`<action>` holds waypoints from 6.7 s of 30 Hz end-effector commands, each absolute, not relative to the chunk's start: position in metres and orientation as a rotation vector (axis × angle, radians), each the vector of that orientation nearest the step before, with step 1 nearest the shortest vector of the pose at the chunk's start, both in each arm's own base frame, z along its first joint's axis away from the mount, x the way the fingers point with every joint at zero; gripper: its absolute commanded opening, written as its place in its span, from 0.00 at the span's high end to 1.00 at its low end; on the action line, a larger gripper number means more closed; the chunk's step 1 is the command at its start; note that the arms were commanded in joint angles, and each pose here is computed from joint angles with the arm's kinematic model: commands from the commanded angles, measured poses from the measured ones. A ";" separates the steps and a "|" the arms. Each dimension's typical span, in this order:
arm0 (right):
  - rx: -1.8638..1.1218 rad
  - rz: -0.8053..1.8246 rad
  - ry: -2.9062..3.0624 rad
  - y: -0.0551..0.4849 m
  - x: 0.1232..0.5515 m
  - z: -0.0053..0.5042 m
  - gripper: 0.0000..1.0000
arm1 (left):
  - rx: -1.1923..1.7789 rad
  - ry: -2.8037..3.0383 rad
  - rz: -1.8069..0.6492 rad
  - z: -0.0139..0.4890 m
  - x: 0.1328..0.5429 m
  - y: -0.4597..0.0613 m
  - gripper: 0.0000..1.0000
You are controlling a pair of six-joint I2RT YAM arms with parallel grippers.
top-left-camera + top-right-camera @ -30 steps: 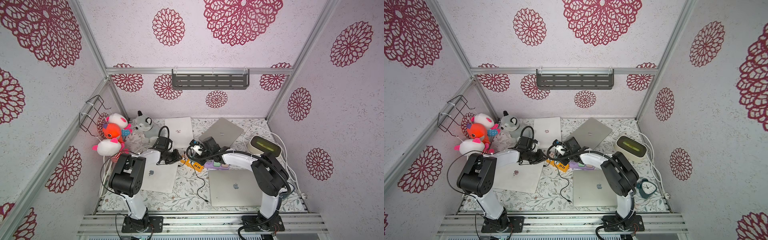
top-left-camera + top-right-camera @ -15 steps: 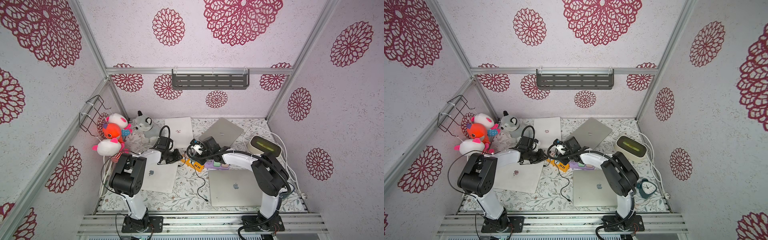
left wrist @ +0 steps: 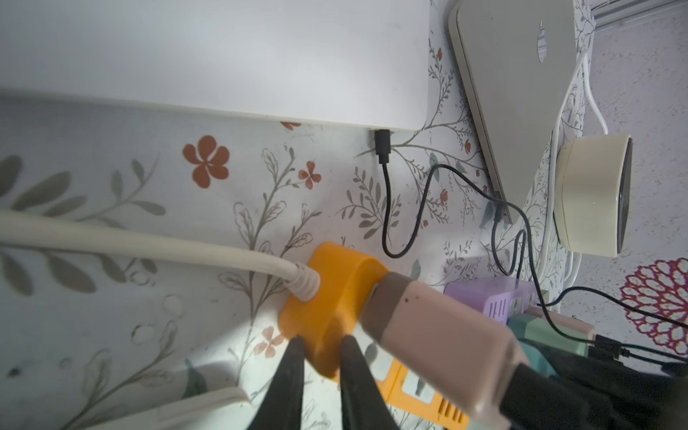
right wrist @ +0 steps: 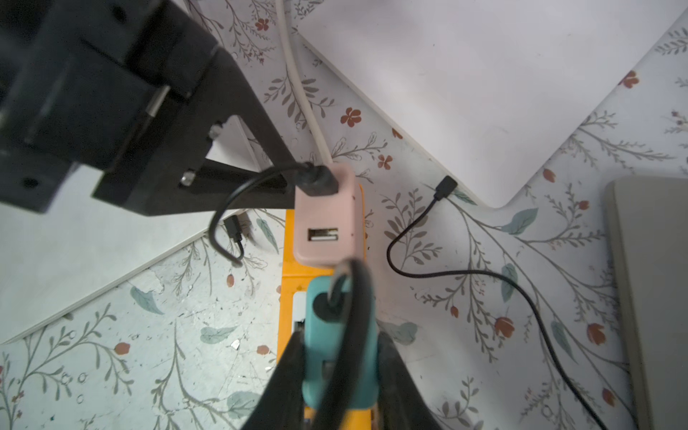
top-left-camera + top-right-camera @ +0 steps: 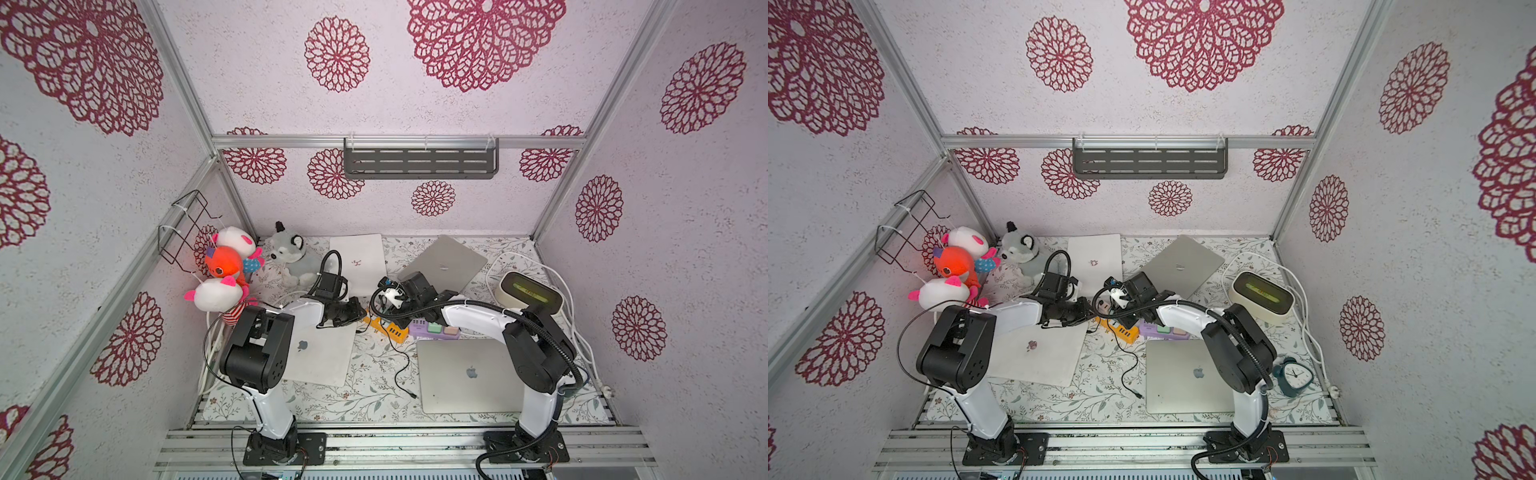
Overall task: Unplug the laptop charger
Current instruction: Remove the plug from the socket, then place the plug at the center of the board, then remove the charging cable from the laptop.
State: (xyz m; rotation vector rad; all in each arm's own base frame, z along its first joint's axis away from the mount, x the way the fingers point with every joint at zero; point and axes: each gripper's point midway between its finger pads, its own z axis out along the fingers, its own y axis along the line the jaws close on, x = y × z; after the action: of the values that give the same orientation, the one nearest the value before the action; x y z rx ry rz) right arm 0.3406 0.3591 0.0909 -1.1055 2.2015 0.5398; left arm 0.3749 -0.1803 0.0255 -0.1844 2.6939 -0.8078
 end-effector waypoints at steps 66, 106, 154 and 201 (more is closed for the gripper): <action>-1.009 0.700 2.075 0.352 0.288 0.175 0.99 | -0.258 2.853 -0.518 0.048 0.329 -0.135 0.76; -1.230 1.121 2.188 0.405 0.199 0.085 0.95 | -0.469 2.707 -0.459 0.100 0.266 -0.086 0.70; -1.138 0.511 2.234 0.339 0.245 0.161 0.45 | -0.472 2.675 -0.650 0.092 0.292 -0.103 0.67; -1.618 0.220 2.121 0.451 0.313 0.066 0.74 | -0.696 2.676 -0.786 0.051 0.298 -0.077 0.68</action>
State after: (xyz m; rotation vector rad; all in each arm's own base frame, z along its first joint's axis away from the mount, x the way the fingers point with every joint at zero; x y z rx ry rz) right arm 0.3109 0.4504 0.0584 -1.5871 2.1514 0.2479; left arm 0.2967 -0.0809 0.0565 -0.6699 2.6823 -0.7997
